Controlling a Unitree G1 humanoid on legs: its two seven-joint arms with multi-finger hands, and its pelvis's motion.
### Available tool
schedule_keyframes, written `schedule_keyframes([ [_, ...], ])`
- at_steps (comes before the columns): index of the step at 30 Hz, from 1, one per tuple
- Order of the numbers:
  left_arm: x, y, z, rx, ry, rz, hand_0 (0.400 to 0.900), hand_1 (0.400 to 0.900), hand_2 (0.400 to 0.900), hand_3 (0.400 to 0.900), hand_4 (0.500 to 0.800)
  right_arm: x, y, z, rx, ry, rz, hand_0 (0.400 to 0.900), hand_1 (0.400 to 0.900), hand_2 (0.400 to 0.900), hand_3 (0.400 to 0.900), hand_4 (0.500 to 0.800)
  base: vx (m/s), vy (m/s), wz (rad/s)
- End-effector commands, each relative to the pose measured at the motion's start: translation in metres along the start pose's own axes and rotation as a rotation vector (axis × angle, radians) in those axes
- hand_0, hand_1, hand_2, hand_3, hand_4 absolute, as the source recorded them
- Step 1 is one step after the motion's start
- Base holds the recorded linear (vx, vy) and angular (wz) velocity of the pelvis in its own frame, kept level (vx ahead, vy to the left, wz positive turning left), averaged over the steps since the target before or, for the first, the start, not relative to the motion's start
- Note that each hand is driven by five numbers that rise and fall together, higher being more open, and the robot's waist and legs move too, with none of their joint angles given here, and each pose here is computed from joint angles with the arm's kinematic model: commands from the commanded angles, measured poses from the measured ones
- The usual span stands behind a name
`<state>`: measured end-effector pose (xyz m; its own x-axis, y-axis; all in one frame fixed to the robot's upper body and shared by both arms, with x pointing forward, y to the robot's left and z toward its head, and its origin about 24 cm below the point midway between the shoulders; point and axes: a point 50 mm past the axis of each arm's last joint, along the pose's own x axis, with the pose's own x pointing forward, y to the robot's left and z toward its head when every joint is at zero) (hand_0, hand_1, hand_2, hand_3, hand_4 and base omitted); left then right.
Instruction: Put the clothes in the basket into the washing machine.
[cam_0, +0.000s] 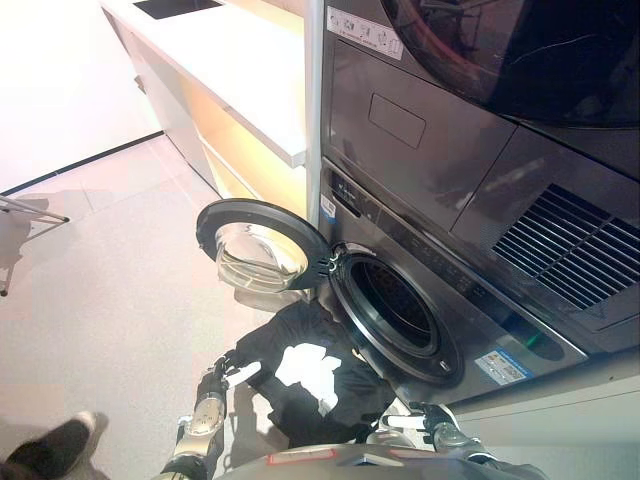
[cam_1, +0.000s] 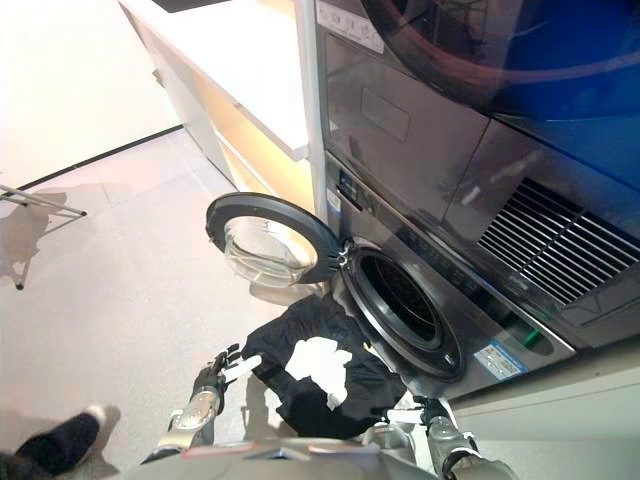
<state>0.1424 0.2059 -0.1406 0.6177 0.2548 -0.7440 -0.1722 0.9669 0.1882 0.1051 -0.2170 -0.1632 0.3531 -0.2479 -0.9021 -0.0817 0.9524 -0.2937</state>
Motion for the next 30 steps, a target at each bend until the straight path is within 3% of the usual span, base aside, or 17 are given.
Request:
schedule_keyframes([
  [1,0.008,0.008,0.033,0.019,-0.137,0.026,0.900,0.900,0.900,0.900,0.800,0.003,0.002,0.030,-0.023,-0.060,-0.002,0.900,0.900,0.900,0.900,0.800,0.000,0.000,0.00],
  [21,0.006,0.009,0.038,0.042,-0.171,0.016,0.900,0.900,0.900,0.900,0.800,0.003,0.001,0.041,-0.044,-0.104,-0.003,0.900,0.900,0.900,0.900,0.800,0.000,0.000,0.00],
  [25,0.002,0.010,0.061,0.009,-0.293,0.013,0.900,0.900,0.900,0.900,0.800,-0.001,-0.002,0.085,-0.090,-0.288,-0.019,0.900,0.900,0.900,0.900,0.800,-0.052,0.006,0.01],
  [30,-0.009,0.017,0.111,-0.075,-0.529,0.026,0.900,0.900,0.900,0.900,0.800,-0.034,0.001,0.179,-0.201,-0.708,-0.020,0.900,0.900,0.900,0.900,0.800,-0.199,-0.011,0.04],
])
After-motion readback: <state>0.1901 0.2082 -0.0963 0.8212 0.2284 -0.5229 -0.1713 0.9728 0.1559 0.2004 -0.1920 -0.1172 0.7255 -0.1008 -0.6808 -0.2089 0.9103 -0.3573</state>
